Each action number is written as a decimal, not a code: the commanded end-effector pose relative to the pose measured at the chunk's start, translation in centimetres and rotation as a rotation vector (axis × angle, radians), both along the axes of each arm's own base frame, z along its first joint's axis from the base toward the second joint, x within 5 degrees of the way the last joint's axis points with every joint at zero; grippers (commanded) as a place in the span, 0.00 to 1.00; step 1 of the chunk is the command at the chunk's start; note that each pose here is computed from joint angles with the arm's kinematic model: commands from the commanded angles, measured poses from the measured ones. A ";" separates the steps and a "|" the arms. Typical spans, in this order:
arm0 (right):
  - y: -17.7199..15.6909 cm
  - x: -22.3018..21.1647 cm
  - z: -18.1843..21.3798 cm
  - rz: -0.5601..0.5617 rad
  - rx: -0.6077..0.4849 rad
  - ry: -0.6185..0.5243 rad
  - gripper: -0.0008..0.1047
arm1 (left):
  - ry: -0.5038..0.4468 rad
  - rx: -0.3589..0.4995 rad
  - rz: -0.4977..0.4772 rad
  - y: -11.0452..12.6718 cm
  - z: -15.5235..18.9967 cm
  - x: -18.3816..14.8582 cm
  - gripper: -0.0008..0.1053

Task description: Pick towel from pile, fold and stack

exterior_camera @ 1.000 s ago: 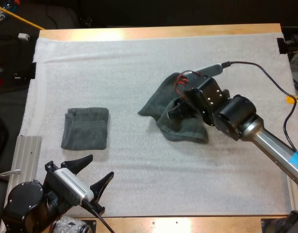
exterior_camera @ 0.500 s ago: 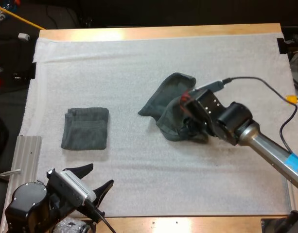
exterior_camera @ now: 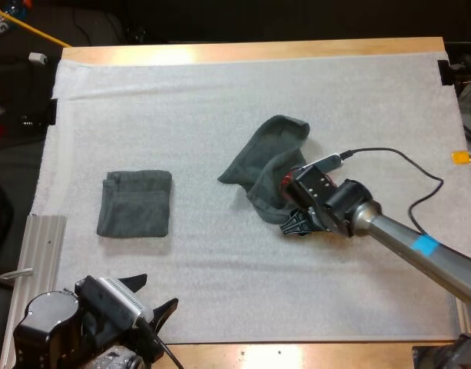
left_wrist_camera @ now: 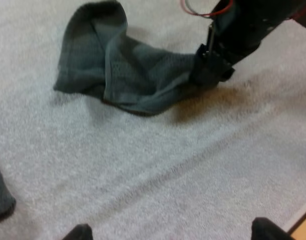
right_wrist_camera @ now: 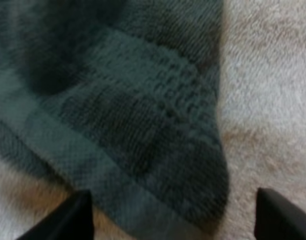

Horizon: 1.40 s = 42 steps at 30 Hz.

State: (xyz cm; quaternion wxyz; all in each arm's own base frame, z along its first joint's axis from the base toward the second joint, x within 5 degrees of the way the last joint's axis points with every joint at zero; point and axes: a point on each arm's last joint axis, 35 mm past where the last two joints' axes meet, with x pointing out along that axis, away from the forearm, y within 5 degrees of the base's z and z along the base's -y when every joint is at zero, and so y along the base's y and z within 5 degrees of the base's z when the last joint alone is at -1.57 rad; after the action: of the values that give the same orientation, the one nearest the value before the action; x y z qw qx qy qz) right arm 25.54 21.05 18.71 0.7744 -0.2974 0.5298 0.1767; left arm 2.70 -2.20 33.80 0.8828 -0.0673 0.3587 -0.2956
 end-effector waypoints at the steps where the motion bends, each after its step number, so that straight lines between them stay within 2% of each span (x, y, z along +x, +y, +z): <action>1: -0.1 0.5 -0.4 -0.026 -0.004 -0.012 0.61 | 0.014 -0.003 -0.006 0.0 0.0 -0.2 0.58; 3: -0.4 1.0 -1.2 -0.060 -0.008 0.001 0.58 | 0.024 -0.001 -0.006 0.0 -0.1 -0.3 0.58; 5: -0.8 1.3 -1.6 -0.085 -0.012 0.009 0.49 | 0.031 0.001 -0.006 0.1 -0.1 -0.3 0.58; 7: -1.1 1.6 -1.5 -0.099 -0.008 0.005 0.30 | 0.032 0.002 -0.006 0.1 -0.1 -0.3 0.58; 8: -1.2 1.7 -1.3 -0.099 -0.007 0.003 0.25 | 0.032 0.002 -0.006 0.1 -0.1 -0.3 0.58; 10: -1.3 1.6 -0.4 -0.094 0.006 -0.014 0.04 | 0.031 0.001 -0.006 0.1 -0.1 -0.3 0.58; 11: -1.3 1.6 -0.1 -0.093 0.014 -0.021 0.01 | 0.030 0.001 -0.006 0.1 -0.1 -0.3 0.58; 18: -1.1 2.0 5.4 -0.046 0.088 -0.164 0.01 | 0.030 0.001 -0.006 0.1 -0.1 -0.3 0.58; 25: -2.3 3.8 10.1 -0.106 0.163 -0.285 0.01 | 0.008 -0.005 -0.006 0.0 0.1 -0.2 0.58; 29: -3.8 4.3 9.7 -0.156 0.158 -0.225 0.01 | -0.017 -0.012 -0.006 0.0 0.3 0.0 0.58; 38: -7.5 5.8 6.3 -0.273 0.043 -0.065 0.01 | -0.053 -0.021 -0.006 -0.1 0.6 0.3 0.58; 39: -8.0 6.1 5.9 -0.289 0.034 -0.052 0.02 | -0.053 -0.021 -0.006 -0.1 0.6 0.3 0.58; 41: -8.6 6.3 5.7 -0.315 0.026 -0.042 0.12 | -0.051 -0.021 -0.006 -0.1 0.6 0.2 0.58; 42: -9.0 6.4 5.7 -0.331 0.023 -0.041 0.21 | -0.051 -0.021 -0.006 -0.1 0.6 0.2 0.58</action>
State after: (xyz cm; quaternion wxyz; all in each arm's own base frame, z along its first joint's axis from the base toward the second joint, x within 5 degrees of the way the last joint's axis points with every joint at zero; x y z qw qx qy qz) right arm 32.05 12.25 24.04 0.8053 -0.2035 0.5545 0.0512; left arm 2.96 -2.27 34.12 0.8890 -0.0661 0.3407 -0.2986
